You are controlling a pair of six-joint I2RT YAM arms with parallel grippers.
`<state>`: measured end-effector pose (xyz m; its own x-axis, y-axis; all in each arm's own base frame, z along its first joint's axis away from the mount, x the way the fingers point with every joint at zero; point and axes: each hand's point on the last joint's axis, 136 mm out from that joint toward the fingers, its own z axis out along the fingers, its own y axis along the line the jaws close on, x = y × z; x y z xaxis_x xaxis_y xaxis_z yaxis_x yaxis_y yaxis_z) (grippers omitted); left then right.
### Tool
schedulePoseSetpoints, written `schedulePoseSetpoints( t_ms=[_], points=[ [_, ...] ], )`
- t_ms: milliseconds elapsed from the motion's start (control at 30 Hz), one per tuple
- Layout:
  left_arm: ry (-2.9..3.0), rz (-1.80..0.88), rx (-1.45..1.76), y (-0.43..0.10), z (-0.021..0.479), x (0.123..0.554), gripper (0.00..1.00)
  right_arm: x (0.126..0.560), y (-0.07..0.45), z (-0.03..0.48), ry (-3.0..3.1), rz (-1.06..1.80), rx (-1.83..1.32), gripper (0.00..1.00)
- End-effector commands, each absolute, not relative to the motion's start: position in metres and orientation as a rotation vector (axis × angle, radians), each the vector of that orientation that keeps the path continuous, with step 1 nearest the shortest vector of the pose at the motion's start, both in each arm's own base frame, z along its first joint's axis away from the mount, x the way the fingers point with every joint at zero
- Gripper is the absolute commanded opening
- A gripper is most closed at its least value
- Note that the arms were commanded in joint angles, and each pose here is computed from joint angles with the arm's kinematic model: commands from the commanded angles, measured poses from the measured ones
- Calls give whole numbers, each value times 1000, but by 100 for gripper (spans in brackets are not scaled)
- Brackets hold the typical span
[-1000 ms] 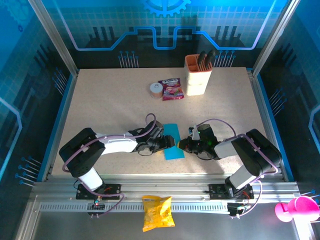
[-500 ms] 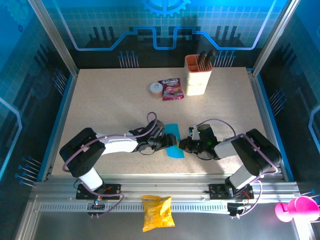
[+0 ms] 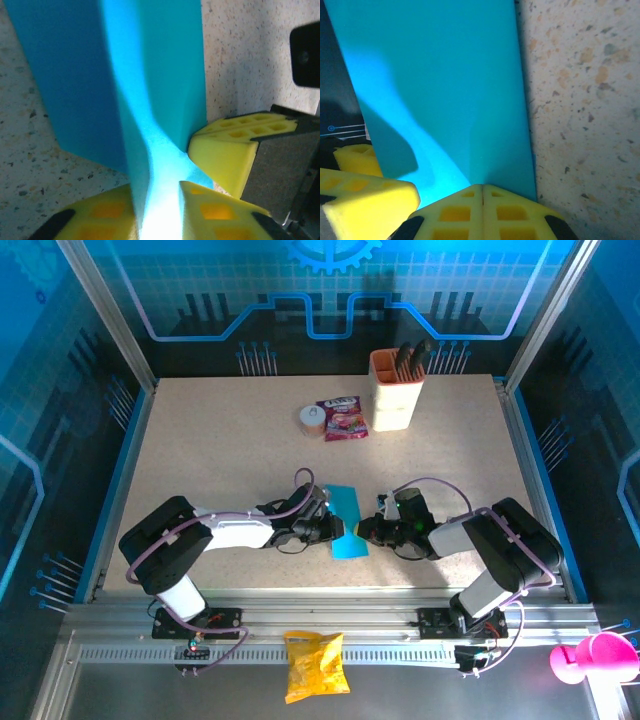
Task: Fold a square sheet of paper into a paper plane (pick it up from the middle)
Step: Third fold the triangle at the center of the table.
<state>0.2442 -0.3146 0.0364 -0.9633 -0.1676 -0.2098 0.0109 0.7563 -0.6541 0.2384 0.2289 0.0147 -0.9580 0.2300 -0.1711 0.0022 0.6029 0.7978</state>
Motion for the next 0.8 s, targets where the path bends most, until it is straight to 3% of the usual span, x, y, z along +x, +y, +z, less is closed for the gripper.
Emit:
schedulePoseSetpoints(
  t_ms=[0, 167, 333, 467, 767],
  points=[
    [2717, -1018, -55, -316, 32, 236, 15, 222, 213, -13, 2715, 1155, 260, 0],
    [2725, -1007, -50, -313, 31, 236, 13, 225, 214, -6, 2710, 1146, 240, 0],
    [2737, -1035, -86, -313, 31, 236, 1, 229, 216, 4, 2703, 1139, 195, 0],
    [2760, -1065, -147, -314, 33, 237, 0, 234, 219, 21, 2672, 1135, 107, 0],
    [2836, -1084, -285, -309, 35, 236, 0, 222, 223, 71, 2624, 943, -207, 22]
  ],
)
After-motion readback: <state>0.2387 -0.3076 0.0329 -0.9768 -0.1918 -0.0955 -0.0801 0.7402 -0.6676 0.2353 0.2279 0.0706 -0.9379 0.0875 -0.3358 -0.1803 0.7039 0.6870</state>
